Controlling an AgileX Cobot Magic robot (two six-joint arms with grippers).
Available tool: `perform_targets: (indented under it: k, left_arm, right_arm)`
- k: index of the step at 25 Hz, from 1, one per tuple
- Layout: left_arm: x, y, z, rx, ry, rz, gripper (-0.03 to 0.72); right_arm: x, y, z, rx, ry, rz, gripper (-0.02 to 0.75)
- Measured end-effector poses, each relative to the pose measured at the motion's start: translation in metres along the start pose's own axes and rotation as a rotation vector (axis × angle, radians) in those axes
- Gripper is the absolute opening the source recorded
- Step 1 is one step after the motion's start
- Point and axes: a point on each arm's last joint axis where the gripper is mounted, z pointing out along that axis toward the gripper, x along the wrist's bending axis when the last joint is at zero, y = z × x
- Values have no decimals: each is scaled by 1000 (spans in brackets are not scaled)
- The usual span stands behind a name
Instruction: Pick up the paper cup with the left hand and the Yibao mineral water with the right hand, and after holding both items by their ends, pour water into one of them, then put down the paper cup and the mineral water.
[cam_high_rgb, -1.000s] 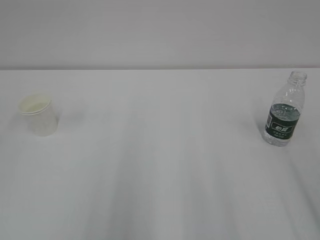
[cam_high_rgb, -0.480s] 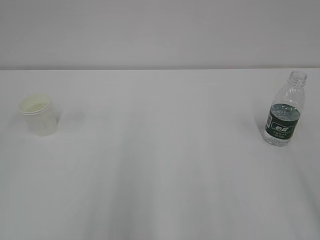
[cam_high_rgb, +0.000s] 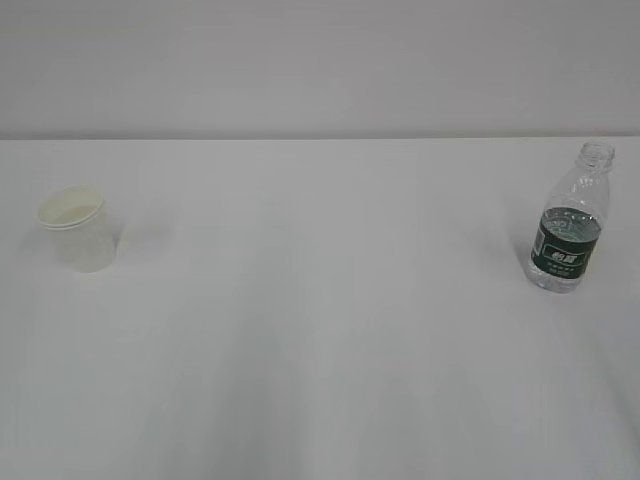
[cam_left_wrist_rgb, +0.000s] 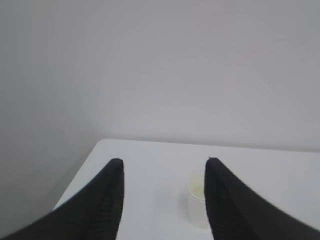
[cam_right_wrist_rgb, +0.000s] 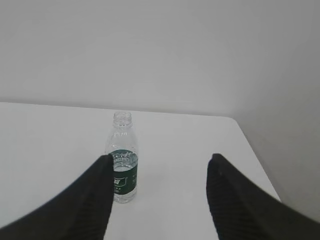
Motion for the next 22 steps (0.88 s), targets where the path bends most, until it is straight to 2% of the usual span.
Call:
perform_targets:
  k: [8,15,18,22]
  left_arm:
    - [-8,-9,-2,112,-91,19,367]
    - [-12,2,-14,191,-134,48,365]
    - [-15,-1,-18,255,-163,22,365]
    - [-17,-9,-21,345,-190,31,365]
  right_arm:
    - [1,-5,-4,98,19,-4,447]
    - [4,-10,-5,158,46,8,446]
    - [4,-12,-5,182,55,8,445]
    - [5,-15,-7,207,59,7,445]
